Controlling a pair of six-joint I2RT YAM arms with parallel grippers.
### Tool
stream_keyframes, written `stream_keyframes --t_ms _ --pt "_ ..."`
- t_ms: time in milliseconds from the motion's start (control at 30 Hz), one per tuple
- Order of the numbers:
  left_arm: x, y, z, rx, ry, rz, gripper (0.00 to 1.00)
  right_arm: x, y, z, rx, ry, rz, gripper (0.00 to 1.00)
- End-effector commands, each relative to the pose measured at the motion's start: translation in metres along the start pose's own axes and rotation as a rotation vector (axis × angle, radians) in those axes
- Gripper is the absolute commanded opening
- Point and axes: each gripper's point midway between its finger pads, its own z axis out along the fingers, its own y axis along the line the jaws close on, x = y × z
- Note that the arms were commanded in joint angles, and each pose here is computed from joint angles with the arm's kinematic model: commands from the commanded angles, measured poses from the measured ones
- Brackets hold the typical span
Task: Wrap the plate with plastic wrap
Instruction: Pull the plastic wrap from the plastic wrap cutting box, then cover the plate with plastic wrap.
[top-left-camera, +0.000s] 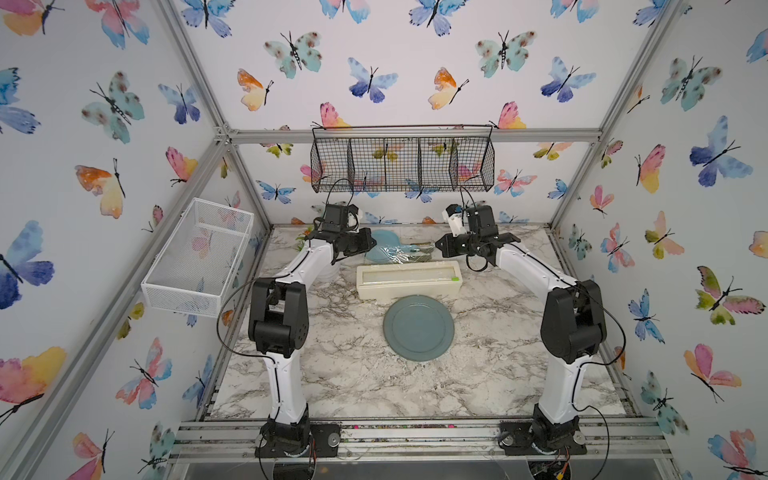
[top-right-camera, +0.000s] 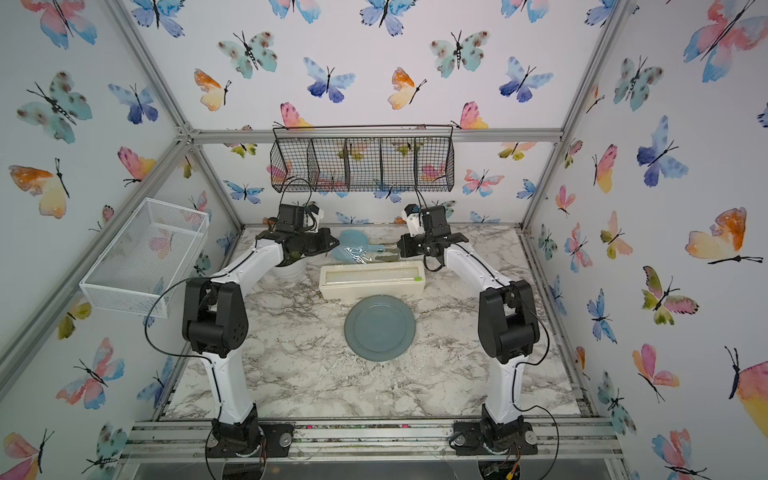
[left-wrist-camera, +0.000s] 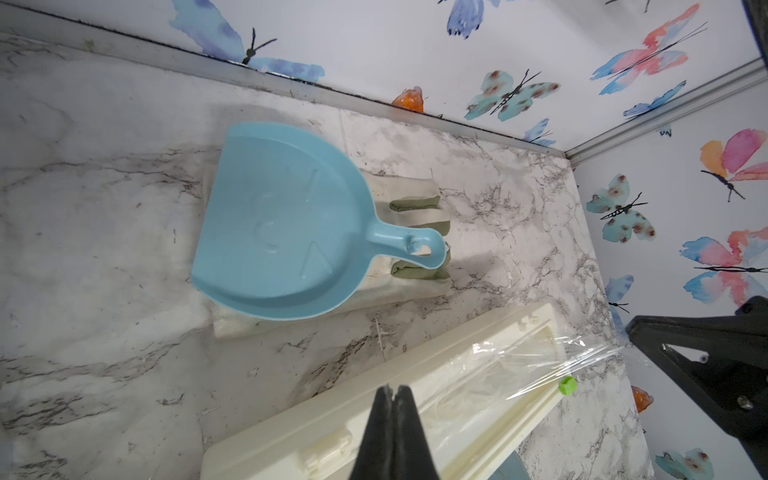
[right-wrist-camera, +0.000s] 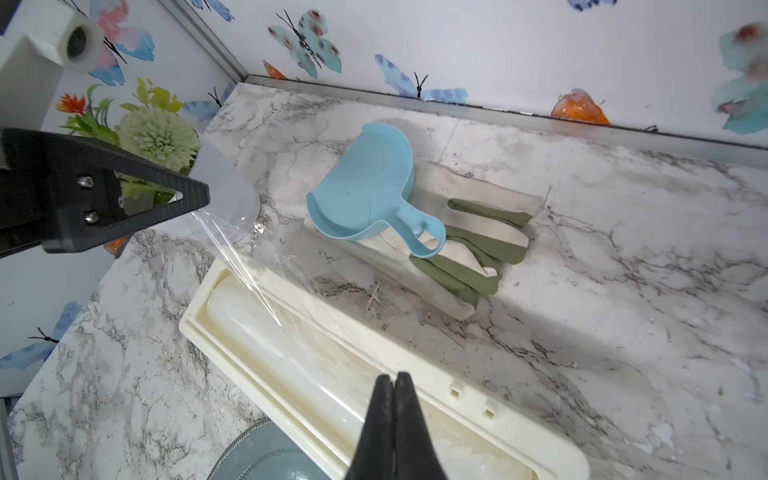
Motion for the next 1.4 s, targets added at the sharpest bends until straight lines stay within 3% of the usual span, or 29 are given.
stream_keyframes --t_ms 0,1133,1367 --pt "-0.032 -0.032 -0.037 0.028 -0.102 0.060 0.00 -0.042 0.015 -0.032 -0.003 -0.111 -0.036 0.02" --pt "-0.069 -0.128 -0.155 0.148 -0.296 0.162 0.00 -0.107 0.073 -0.143 -0.048 -0.275 -0.098 0.02" --pt "-0.081 -0.157 -0.192 0.185 -0.362 0.183 0.00 -0.128 0.088 -0.174 -0.055 -0.322 -0.124 0.02"
